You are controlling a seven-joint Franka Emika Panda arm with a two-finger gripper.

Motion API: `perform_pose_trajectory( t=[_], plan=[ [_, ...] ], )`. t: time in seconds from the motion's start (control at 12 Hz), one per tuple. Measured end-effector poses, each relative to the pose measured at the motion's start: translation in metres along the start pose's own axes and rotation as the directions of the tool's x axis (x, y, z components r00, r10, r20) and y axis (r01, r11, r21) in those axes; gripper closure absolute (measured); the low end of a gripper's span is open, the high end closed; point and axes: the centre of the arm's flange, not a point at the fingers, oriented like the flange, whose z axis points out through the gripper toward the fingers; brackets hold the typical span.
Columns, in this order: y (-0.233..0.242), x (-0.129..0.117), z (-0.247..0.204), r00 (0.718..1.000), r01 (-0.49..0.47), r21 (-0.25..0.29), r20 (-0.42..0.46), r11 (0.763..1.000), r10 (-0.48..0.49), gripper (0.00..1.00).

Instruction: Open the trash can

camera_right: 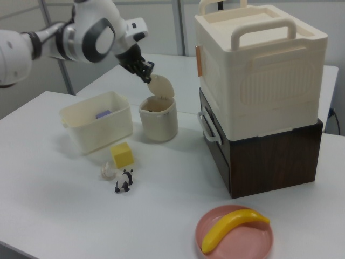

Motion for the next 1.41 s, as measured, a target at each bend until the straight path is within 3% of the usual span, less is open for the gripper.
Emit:
perform_pose_trajectory(
  t=[0.17, 0.42, 0.67, 0.92, 1.41],
  plan=[
    [-0.004, -0.016, -0.022, 0.992, 0.006, 0.0, 0.128, 1.0, -0.006, 0.8],
    [-0.001, -0.046, -0.059, 0.944, 0.012, -0.008, 0.331, 1.0, -0.008, 0.35],
    [0.003, -0.056, -0.084, 0.925, 0.011, -0.011, 0.379, 1.0, -0.006, 0.04],
    [0.017, -0.06, -0.112, 0.928, -0.01, -0.018, 0.373, 1.0, 0.016, 0.0],
    [0.027, -0.064, -0.11, 0.922, -0.05, 0.004, 0.385, 0.999, 0.045, 0.0]
  ],
)
